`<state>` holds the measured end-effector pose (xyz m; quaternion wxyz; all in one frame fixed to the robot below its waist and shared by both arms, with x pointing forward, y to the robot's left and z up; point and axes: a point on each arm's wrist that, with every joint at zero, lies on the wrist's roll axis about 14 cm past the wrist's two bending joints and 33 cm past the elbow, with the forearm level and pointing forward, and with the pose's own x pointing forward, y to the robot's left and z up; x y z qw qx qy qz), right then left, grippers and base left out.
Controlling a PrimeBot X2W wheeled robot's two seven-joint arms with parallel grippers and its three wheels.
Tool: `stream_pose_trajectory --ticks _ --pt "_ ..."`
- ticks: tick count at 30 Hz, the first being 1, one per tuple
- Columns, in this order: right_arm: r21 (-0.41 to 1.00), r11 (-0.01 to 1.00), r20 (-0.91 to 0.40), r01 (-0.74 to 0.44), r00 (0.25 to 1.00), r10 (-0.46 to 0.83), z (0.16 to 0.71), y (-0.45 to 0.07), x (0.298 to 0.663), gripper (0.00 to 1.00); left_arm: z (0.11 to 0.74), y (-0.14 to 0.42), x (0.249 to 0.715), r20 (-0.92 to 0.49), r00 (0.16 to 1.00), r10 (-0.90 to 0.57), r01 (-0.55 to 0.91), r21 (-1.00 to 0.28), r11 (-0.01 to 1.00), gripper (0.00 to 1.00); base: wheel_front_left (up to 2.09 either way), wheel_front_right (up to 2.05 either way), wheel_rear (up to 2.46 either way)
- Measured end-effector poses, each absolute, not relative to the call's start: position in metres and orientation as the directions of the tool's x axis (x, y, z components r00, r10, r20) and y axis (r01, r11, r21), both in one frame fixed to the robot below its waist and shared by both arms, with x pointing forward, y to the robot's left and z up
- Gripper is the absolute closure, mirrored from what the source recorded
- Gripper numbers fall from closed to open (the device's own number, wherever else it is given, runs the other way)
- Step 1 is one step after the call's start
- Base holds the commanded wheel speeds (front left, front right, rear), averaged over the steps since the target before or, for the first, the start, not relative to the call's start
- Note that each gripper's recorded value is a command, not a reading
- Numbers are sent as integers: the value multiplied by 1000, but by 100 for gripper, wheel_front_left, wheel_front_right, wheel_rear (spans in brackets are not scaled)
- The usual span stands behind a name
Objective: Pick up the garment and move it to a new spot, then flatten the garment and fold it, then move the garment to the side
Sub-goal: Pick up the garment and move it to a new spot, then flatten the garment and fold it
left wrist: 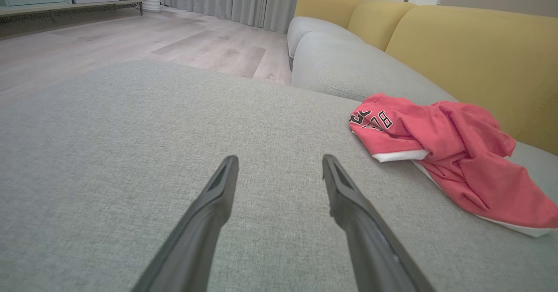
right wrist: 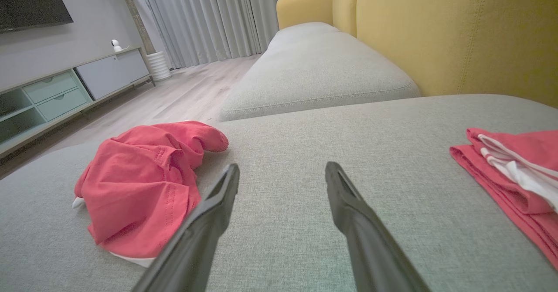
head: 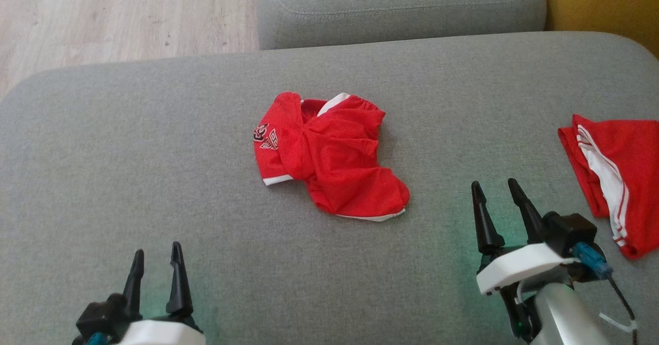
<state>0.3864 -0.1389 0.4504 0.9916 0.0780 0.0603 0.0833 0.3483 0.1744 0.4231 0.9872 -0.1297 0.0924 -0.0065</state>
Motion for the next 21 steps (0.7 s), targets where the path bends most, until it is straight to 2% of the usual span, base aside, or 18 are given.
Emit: stream_pose_trajectory --ticks 9,17,21 --pt "159 972 -127 -174 973 195 444 -133 385 0 424 172 351 -175 984 -42 -9 -278 961 0 0 0 0" --pt "165 924 -258 -346 889 379 404 -74 366 0 414 164 347 -210 976 -62 -3 -296 955 0 0 0 0" --pt "194 911 -288 -365 866 408 396 -63 373 0 409 163 344 -225 972 -63 -10 -307 952 0 0 0 0"
